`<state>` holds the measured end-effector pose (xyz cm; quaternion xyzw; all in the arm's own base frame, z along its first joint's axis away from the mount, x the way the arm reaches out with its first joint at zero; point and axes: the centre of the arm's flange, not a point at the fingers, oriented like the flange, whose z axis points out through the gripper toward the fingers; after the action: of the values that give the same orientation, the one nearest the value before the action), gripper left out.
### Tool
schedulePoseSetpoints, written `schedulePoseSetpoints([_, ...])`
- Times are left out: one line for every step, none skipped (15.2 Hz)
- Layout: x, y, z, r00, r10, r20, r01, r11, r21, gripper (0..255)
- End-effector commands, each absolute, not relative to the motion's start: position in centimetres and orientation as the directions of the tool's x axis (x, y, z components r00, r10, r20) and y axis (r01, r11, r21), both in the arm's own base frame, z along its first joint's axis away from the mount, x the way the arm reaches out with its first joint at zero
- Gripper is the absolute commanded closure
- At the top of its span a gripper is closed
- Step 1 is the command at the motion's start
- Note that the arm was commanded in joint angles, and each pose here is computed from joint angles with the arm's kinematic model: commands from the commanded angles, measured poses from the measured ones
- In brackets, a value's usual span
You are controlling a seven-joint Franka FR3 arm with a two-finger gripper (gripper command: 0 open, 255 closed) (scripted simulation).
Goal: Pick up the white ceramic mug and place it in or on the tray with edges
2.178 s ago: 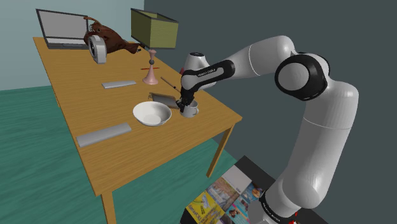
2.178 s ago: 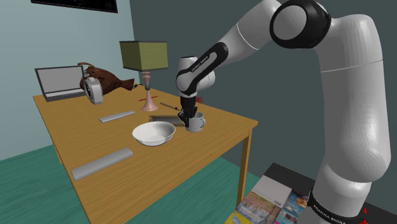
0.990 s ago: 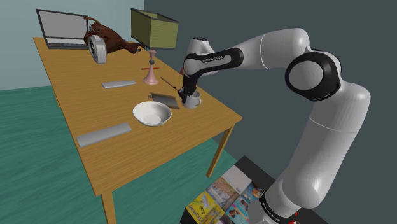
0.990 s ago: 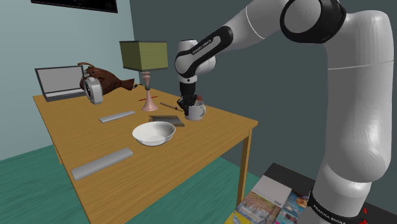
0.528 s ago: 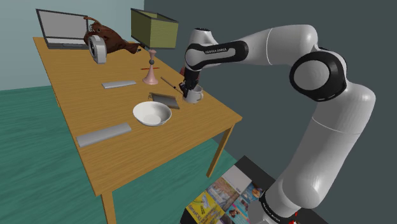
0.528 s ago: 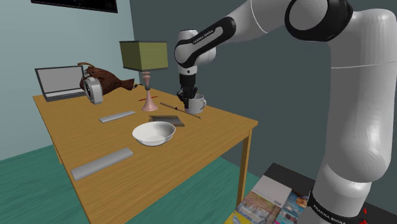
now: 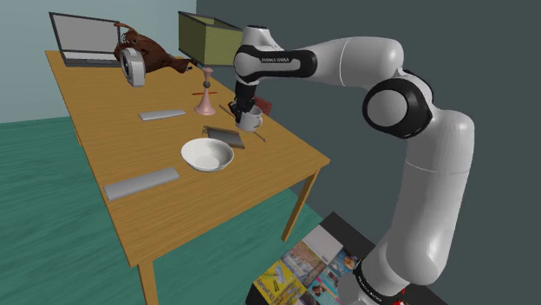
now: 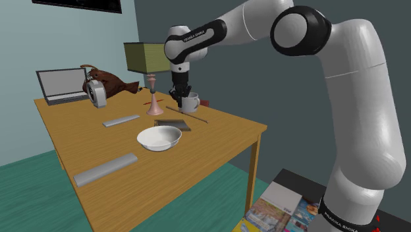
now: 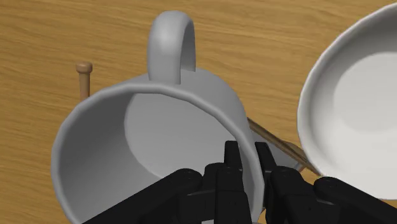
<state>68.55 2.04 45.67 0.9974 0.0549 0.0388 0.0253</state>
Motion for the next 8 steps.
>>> schedulePoseSetpoints([70.5,3.6,45.6,0.991,0.111,0.075,0.107,-0.993,0.054,255])
schedulePoseSetpoints([71.7,4.3,45.7,0.991,0.111,0.075,0.107,-0.993,0.054,255])
schedulePoseSetpoints([72.8,4.9,45.7,0.991,0.111,0.075,0.107,-0.993,0.054,255])
schedulePoseSetpoints([73.9,5.6,45.8,0.991,0.111,0.075,0.107,-0.993,0.054,255])
schedulePoseSetpoints([75.0,6.3,45.8,0.991,0.111,0.075,0.107,-0.993,0.054,255])
schedulePoseSetpoints([76.0,6.9,45.9,0.991,0.111,0.075,0.107,-0.993,0.054,255])
schedulePoseSetpoints([76.0,6.9,45.4,0.991,0.111,0.075,0.107,-0.993,0.054,255])
schedulePoseSetpoints([76.0,6.9,44.8,0.991,0.111,0.075,0.107,-0.993,0.054,255])
